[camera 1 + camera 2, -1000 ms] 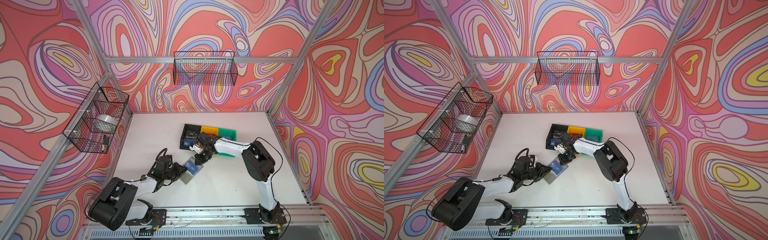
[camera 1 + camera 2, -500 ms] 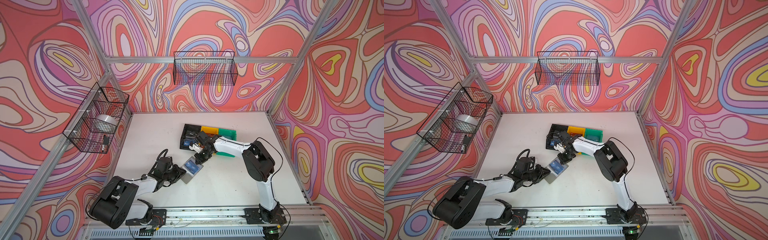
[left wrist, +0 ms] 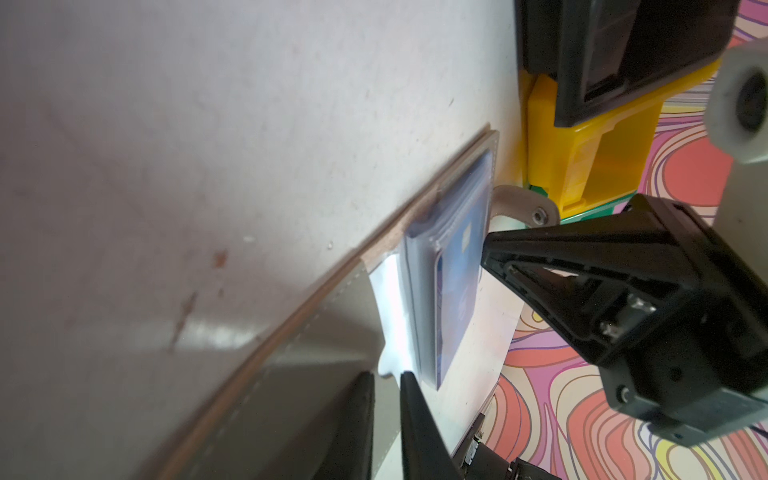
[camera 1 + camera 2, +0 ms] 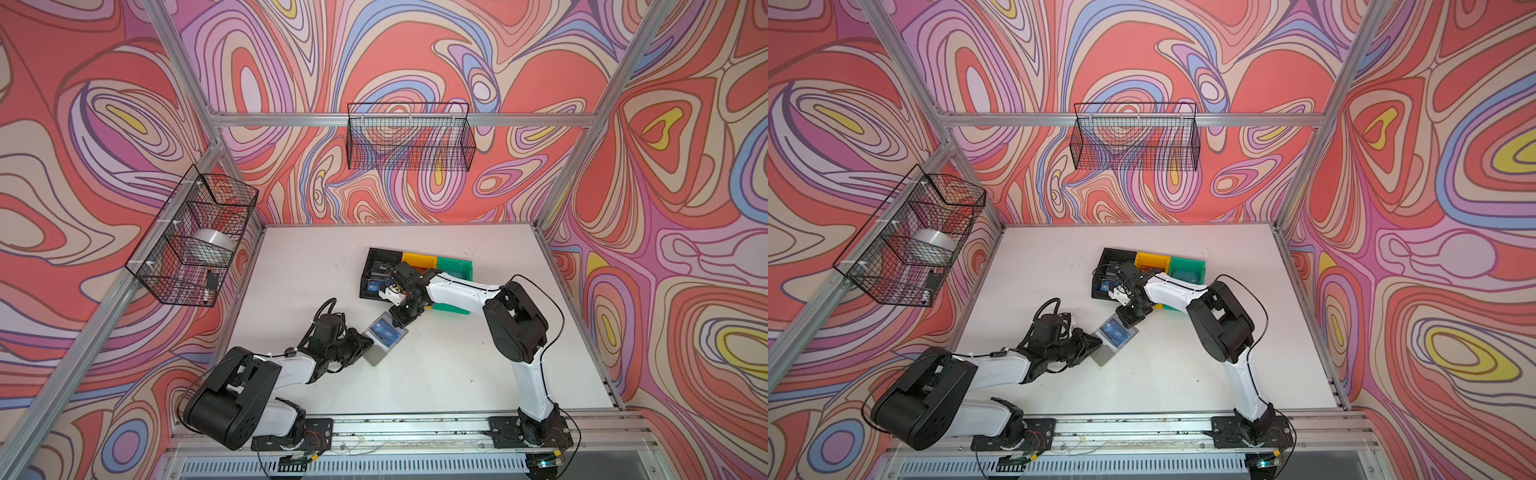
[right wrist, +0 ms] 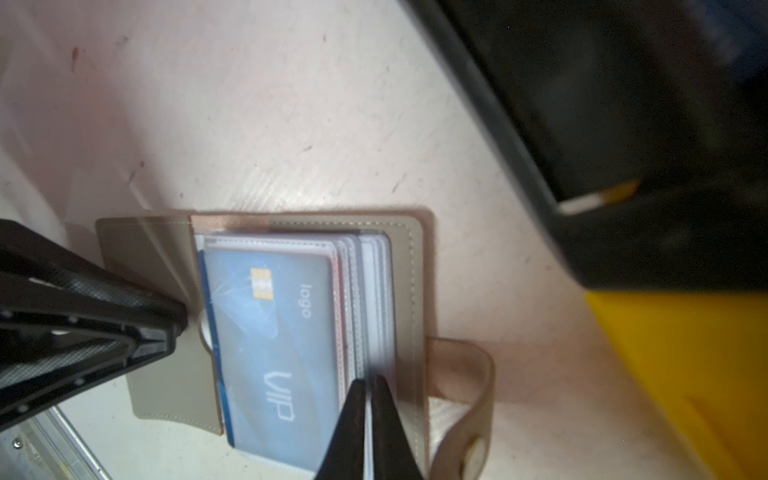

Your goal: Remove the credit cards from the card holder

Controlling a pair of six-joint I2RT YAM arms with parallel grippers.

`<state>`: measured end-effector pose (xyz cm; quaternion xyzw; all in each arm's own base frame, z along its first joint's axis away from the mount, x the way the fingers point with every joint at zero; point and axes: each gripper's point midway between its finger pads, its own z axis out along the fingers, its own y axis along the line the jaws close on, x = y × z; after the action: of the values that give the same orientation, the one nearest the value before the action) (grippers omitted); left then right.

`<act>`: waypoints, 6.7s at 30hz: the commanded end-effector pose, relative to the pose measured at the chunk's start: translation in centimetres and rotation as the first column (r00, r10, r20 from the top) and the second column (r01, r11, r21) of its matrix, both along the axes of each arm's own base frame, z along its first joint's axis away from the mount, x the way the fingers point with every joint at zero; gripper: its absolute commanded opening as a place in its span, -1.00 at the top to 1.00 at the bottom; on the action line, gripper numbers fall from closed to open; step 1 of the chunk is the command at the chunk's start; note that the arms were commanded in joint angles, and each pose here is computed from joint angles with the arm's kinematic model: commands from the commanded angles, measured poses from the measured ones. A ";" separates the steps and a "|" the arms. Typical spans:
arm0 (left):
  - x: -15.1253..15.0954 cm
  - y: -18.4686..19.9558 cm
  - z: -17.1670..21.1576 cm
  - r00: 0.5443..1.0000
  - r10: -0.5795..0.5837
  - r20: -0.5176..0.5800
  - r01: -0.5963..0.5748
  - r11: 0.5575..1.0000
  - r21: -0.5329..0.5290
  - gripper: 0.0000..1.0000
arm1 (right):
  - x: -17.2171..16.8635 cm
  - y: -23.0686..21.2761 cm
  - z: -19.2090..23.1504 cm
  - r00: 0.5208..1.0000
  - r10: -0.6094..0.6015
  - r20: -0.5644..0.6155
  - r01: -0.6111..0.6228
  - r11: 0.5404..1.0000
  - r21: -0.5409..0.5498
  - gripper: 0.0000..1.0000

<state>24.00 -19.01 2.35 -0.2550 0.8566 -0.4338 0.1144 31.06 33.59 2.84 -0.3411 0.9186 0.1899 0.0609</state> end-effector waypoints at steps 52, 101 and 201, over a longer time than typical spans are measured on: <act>0.4 -1.1 0.4 0.999 -0.004 0.037 0.006 0.999 -0.054 0.68 | -2.5 0.5 -1.7 0.998 0.025 -0.059 -0.026 1.000 -0.003 0.82; 1.0 -1.5 -0.6 1.000 -0.006 -0.002 0.006 0.999 -0.032 0.65 | -2.9 0.3 -2.4 0.997 0.018 -0.078 -0.018 1.000 -0.008 0.82; 0.9 -2.1 -2.0 0.999 0.015 -0.032 -0.017 0.997 -0.070 0.68 | -3.5 0.1 -2.9 0.992 -0.012 -0.126 0.010 1.000 -0.019 0.82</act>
<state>25.16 -21.56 2.09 -0.2492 0.8309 -0.4861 0.1061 30.37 34.55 2.57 -0.3239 0.9190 0.2167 0.0598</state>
